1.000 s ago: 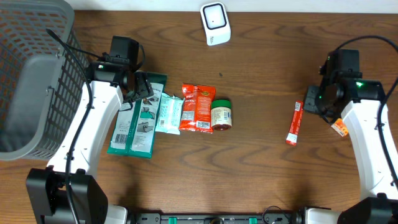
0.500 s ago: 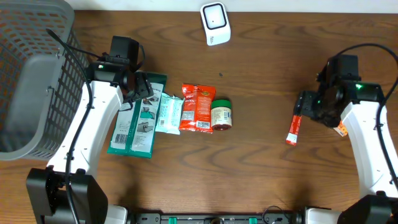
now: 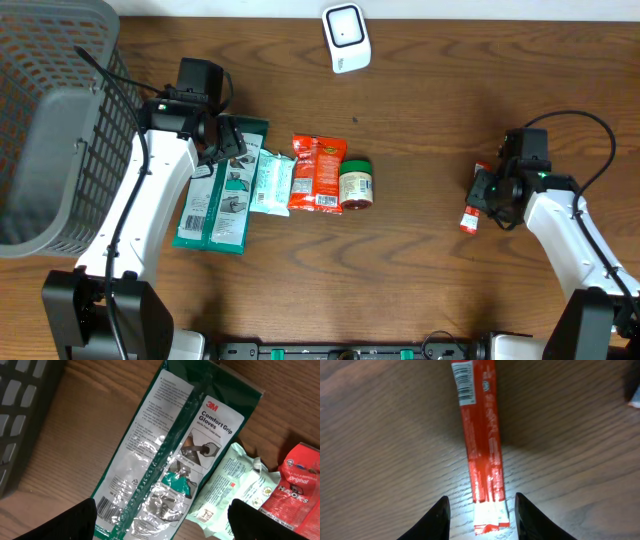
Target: Scan the item barcode
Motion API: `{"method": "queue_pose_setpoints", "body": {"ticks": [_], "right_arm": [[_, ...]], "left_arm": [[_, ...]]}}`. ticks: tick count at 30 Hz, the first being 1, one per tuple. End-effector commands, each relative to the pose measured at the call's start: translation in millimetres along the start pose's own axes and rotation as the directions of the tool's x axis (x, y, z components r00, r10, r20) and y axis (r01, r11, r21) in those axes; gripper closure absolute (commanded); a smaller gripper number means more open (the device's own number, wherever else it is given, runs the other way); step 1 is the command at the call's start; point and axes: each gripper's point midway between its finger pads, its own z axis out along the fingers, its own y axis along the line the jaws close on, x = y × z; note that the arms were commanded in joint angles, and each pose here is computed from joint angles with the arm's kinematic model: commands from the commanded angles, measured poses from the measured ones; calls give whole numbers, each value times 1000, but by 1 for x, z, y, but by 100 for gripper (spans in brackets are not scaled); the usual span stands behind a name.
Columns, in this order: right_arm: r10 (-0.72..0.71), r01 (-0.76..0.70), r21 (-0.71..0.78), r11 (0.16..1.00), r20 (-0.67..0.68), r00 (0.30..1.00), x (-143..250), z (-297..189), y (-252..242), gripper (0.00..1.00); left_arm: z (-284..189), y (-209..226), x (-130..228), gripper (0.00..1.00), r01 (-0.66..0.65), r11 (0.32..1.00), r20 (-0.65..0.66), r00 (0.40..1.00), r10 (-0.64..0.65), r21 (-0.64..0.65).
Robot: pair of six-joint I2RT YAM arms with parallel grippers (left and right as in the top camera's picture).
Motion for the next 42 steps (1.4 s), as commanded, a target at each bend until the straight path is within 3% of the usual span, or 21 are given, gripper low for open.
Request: {"method": "queue_pose_setpoints", "body": {"ticks": [1, 11, 14, 23, 29, 34, 36, 42], "right_arm": [[22, -22, 53, 998, 6, 1000, -1, 9, -11, 64], [7, -7, 119, 993, 3, 1000, -8, 45, -19, 75], [8, -9, 84, 996, 5, 1000, -11, 50, -12, 82], [-60, 70, -123, 990, 78, 995, -32, 57, 32, 89], [-78, 115, -247, 962, 156, 985, -50, 49, 59, 85], [-69, 105, -261, 959, 145, 987, -61, 22, 63, 66], [-70, 98, -242, 965, 122, 990, -61, 10, 61, 63], [109, -109, -76, 991, -13, 994, -33, 13, 27, 68]], "left_arm": [[1, 2, 1, 16, -7, 1000, -4, 1000, 7, -9], [1, 2, 1, 16, -7, 1000, -4, 1000, 7, -9], [1, 2, 1, 16, -7, 1000, -4, 1000, 7, -9], [1, 2, 1, 16, -7, 1000, -4, 1000, 7, -9], [1, 2, 1, 16, -7, 1000, -4, 1000, 7, -9], [1, 2, 1, 16, -7, 1000, -4, 1000, 7, -9], [1, 2, 1, 16, -7, 1000, -4, 1000, 7, -9], [1, 2, 1, 16, -7, 1000, -4, 1000, 7, -9]]}}
